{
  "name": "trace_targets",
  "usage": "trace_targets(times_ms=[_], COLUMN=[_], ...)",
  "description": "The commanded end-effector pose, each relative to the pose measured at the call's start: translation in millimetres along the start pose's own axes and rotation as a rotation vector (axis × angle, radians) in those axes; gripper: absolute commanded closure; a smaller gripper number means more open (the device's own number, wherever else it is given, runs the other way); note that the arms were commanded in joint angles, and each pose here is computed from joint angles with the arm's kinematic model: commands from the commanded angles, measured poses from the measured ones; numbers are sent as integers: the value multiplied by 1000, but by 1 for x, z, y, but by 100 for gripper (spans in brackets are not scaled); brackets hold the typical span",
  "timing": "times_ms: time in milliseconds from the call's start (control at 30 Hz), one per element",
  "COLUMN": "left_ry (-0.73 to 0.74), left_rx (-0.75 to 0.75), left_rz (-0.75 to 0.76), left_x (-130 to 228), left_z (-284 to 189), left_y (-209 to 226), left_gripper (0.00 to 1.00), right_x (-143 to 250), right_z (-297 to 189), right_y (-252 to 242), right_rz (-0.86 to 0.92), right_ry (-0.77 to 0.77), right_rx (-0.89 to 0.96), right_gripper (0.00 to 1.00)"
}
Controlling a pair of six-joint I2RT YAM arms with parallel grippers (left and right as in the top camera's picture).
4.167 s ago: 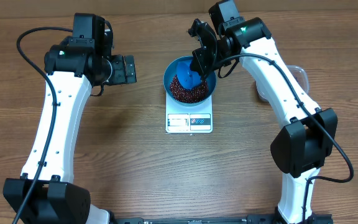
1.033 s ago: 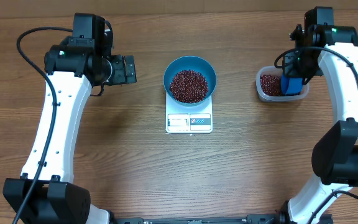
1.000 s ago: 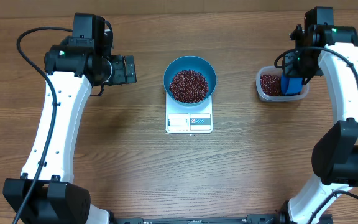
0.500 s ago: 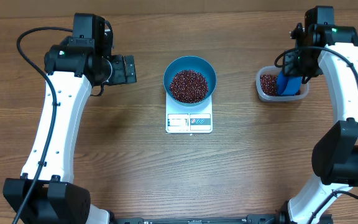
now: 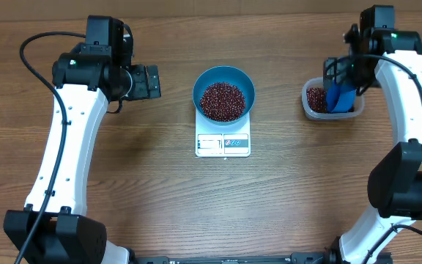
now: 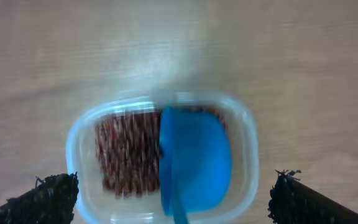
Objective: Scoop item into bowl and weigh 150g on scale
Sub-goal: 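Release the scoop in the tub and raise the right gripper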
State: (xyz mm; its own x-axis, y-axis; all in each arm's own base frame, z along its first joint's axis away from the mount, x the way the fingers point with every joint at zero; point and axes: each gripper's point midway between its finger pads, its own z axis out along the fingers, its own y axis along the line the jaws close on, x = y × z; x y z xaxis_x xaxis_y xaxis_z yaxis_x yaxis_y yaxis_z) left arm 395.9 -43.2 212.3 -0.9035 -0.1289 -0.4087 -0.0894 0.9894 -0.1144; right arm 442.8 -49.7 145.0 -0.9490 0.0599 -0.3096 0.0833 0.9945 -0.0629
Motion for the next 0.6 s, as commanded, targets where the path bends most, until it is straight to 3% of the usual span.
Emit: trace_targets(times_ms=[0, 200, 500, 567], left_ry=[-16, -16, -22, -94], left_rx=[-3, -3, -2, 16], left_rz=[-13, -13, -17, -30], left_x=[-4, -4, -6, -24], left_z=[-3, -3, -3, -4], left_y=[0, 0, 0, -5], left_gripper=[0, 0, 0, 0], right_x=[-33, -63, -47, -47], right_z=[-19, -37, -32, -32], right_y=[-6, -35, -60, -60], right_rz=[34, 218, 284, 283], right_ry=[-142, -268, -213, -213], right_rx=[15, 70, 83, 83], right_gripper=[0, 0, 0, 0])
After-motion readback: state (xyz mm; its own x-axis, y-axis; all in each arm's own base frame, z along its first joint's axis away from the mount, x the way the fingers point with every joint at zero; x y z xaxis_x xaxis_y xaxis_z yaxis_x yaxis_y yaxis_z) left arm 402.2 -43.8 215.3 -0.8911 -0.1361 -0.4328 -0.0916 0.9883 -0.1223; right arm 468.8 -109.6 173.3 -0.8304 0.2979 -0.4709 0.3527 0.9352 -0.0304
